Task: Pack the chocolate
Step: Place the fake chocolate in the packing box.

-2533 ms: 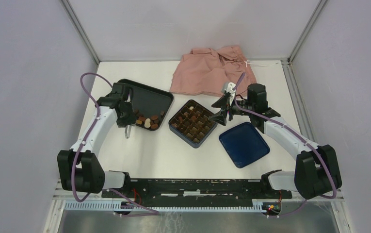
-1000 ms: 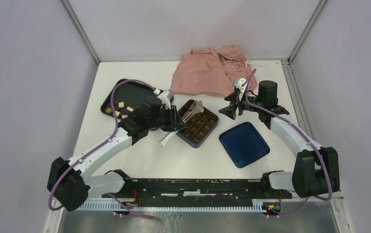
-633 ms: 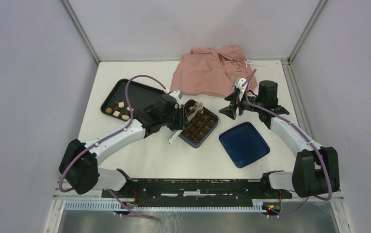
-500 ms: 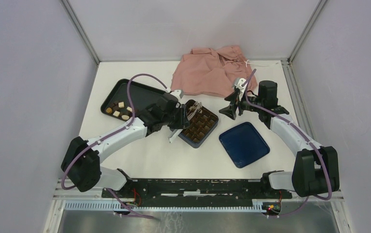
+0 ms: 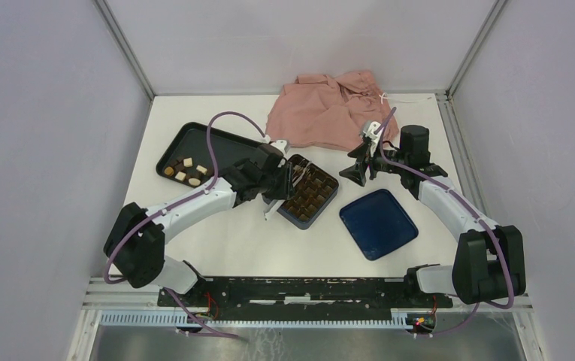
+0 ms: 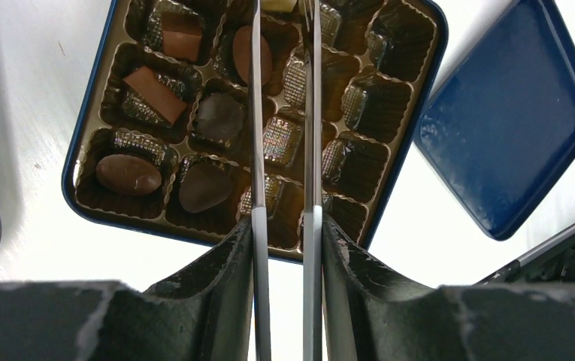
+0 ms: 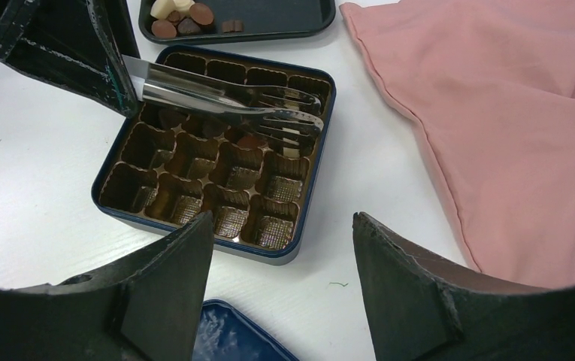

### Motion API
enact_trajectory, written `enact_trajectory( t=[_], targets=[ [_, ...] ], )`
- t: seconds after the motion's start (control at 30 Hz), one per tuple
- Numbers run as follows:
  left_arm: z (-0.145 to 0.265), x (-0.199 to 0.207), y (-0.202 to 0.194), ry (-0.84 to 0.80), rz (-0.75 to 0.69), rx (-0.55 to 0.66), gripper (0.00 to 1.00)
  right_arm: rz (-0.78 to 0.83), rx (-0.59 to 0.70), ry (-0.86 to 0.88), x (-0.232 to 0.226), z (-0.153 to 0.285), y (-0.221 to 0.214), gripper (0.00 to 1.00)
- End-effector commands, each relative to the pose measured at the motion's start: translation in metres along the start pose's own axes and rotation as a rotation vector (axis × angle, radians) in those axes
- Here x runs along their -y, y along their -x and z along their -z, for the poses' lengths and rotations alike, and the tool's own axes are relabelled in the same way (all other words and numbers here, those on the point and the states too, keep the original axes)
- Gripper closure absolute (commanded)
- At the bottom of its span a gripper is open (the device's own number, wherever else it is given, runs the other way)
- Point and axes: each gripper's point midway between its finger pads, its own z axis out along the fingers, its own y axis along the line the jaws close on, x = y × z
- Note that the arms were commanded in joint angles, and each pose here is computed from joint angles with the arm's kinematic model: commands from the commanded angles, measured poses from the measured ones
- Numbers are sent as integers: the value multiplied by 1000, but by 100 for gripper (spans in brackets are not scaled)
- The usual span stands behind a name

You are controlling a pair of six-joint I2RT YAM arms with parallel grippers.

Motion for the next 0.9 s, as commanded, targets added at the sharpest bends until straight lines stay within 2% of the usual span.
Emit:
enact_trajectory(
  t=[0.0, 0.2, 0.6, 0.87],
  targets=[
    [17, 19, 34, -47, -35, 103, 59, 52, 37, 4, 6, 0, 19, 26],
    [25, 21, 38, -54, -33, 117, 54, 55, 41, 9, 6, 0, 21, 26],
    [77, 19, 49, -66, -45, 217, 60, 67, 55, 16, 2, 3, 27, 26],
    [101, -13, 32, 36, -34, 250, 58, 83, 66, 6, 0, 6, 33, 26]
  ],
)
